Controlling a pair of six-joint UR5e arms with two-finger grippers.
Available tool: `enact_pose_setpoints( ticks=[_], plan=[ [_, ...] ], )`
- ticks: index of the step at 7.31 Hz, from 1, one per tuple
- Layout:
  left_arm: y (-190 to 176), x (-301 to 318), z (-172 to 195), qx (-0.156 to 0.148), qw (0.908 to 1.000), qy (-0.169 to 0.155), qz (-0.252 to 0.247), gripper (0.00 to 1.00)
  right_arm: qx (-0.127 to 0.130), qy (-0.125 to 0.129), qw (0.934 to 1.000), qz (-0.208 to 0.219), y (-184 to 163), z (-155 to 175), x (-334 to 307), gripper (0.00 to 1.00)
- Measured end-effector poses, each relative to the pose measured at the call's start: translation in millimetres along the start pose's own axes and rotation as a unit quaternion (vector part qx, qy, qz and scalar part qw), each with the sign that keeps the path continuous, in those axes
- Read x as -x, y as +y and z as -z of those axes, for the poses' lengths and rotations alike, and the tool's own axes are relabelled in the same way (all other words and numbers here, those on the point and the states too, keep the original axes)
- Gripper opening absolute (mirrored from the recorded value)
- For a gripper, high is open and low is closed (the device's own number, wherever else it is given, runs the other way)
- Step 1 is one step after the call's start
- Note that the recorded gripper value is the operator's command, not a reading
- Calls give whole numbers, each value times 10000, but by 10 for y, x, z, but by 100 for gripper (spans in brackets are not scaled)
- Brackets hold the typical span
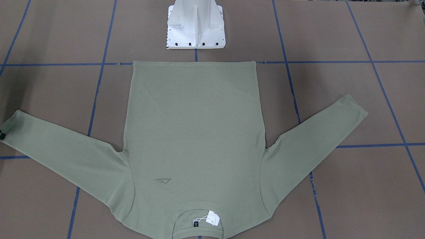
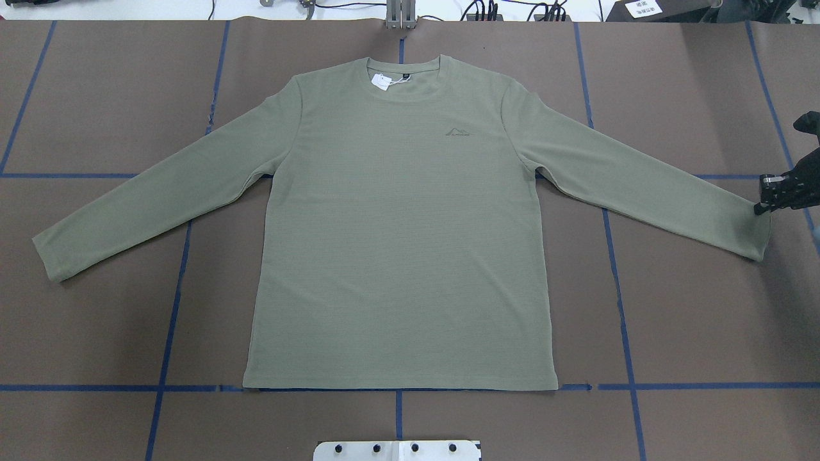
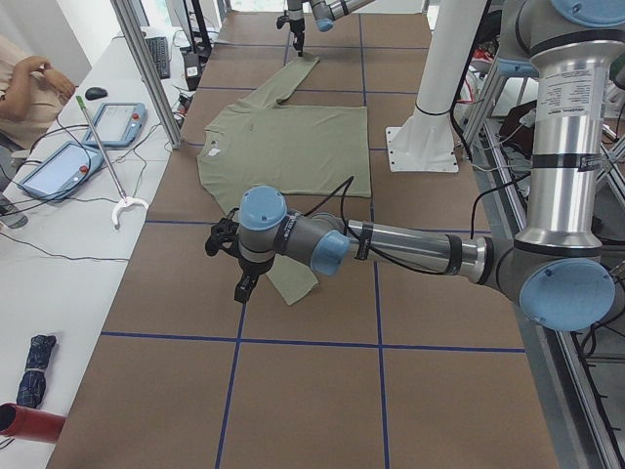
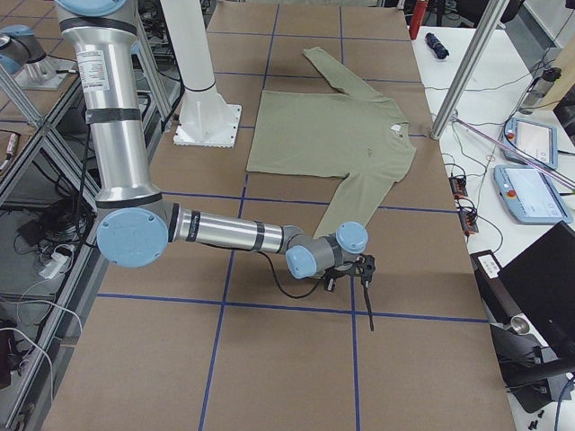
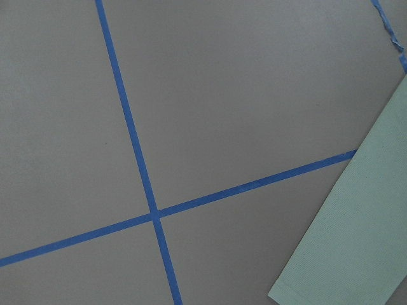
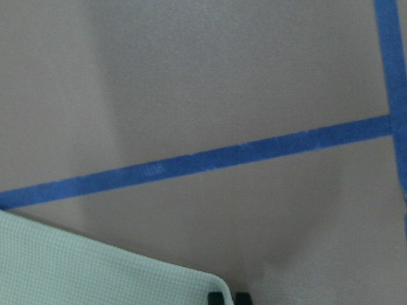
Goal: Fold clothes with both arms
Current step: 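Move the right gripper toward the shirt sleeve nearest it, then grasp the sleeve with the right gripper and fold it across the shirt body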
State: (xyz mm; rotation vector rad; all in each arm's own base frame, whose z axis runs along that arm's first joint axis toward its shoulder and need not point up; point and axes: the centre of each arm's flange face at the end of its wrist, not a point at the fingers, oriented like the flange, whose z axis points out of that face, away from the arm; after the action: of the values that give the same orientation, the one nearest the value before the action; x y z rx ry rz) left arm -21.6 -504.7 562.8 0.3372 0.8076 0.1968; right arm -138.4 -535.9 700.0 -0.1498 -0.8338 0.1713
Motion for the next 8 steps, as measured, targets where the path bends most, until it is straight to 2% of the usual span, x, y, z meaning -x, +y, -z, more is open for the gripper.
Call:
enact_pose_setpoints(
  ticks=[3, 4, 6, 8],
  plan=[
    [2, -8, 7, -8, 10000, 7, -4, 100, -142, -147, 9997, 141, 44, 193, 192, 0],
    [-2, -18, 16, -18, 10000, 8, -7, 100, -266, -277, 9992, 129, 68, 360, 401, 0],
    [-16, -39, 36, -41, 10000, 9, -16, 100, -501, -650, 9965, -175, 219, 743, 1220, 0],
    [-23, -49, 45, -54, 10000, 10, -27, 100, -635, -1040, 9913, -505, 282, 991, 2340, 0]
  ],
)
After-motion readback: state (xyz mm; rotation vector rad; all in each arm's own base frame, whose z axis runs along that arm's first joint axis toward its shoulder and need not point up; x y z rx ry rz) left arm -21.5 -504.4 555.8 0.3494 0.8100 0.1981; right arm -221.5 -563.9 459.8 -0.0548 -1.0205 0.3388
